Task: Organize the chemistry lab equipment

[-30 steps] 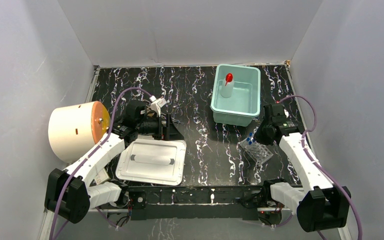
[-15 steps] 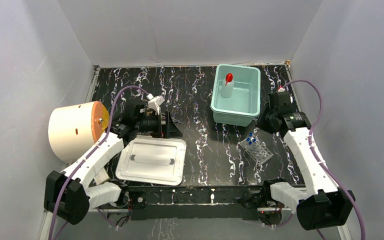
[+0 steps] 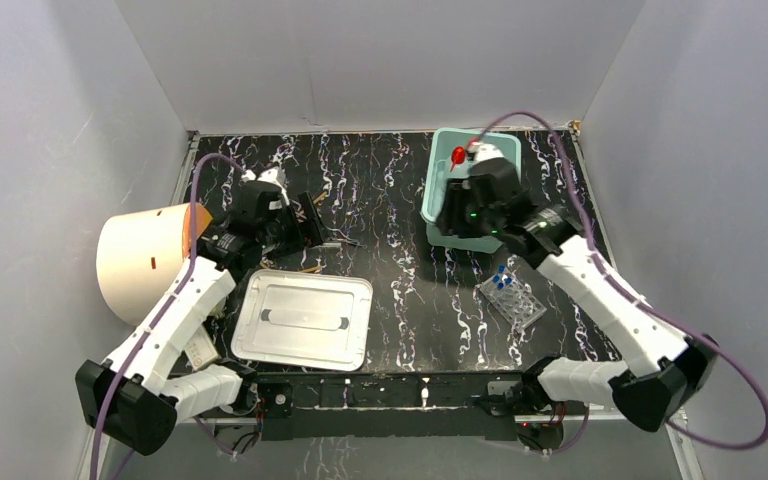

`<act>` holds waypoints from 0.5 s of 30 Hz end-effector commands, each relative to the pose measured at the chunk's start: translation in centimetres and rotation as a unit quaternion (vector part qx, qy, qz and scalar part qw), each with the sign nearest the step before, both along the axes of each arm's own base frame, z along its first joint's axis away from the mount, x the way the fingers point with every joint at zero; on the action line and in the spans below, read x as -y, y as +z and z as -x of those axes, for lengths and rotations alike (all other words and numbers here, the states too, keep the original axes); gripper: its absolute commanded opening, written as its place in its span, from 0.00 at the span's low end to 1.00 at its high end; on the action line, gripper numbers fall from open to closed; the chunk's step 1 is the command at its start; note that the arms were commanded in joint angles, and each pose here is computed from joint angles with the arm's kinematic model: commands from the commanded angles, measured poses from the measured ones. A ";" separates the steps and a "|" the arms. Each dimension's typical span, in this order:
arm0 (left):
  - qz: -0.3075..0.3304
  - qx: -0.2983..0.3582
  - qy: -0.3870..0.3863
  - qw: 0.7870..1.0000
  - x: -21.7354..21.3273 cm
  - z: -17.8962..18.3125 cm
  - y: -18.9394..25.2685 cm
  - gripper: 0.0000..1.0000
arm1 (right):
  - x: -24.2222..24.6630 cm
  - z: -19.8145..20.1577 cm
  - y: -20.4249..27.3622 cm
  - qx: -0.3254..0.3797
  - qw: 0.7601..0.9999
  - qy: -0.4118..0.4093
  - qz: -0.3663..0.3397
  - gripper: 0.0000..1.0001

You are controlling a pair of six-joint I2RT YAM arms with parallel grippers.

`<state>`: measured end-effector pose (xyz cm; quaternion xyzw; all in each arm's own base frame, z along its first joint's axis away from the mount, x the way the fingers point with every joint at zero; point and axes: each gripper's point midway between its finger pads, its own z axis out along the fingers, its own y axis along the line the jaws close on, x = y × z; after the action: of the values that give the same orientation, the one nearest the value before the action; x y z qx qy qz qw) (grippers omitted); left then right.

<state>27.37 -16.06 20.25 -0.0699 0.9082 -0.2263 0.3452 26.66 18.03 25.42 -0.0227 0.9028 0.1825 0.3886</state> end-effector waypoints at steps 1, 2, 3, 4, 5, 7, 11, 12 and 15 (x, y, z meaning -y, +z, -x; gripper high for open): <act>-0.051 0.017 0.121 0.991 -4.5 0.0 2.2 0.81 | -7.1 -0.9 2.3 0.072 0.994 0.078 0.018 0.55; -0.051 0.028 0.133 0.989 -5.1 0.0 3.1 0.81 | -8.8 -0.8 2.0 0.075 0.992 0.102 0.025 0.56; -0.051 0.042 0.145 0.987 -5.6 0.1 4.3 0.81 | -10.5 -0.8 1.9 0.080 0.989 0.124 0.028 0.57; -0.054 0.056 0.158 0.984 -6.3 0.2 5.5 0.81 | -12.2 -0.8 1.5 0.082 0.985 0.146 0.034 0.58; -0.058 0.068 0.173 0.981 -7.0 0.4 6.7 0.81 | -13.7 -0.9 1.0 0.084 0.982 0.163 0.042 0.59; -0.069 0.096 0.212 0.970 -8.9 0.7 9.3 0.81 | -15.9 -1.6 -0.1 0.084 0.979 0.177 0.055 0.60; -0.074 0.164 0.240 0.954 -11.1 1.4 15.0 0.81 | -20.5 -2.8 -2.5 0.071 0.971 0.224 0.043 0.63; -0.073 0.177 0.239 0.952 -11.3 1.6 16.1 0.82 | -21.6 -3.2 -3.0 0.068 0.969 0.234 0.040 0.63; -0.068 0.206 0.226 0.950 -11.2 1.7 18.7 0.83 | -23.9 -4.9 -6.1 0.054 0.967 0.243 0.063 0.64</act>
<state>26.45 -6.79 36.27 -0.2057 0.8066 -0.1241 0.5400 28.82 37.85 18.38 -0.2542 0.8841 0.1869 0.3447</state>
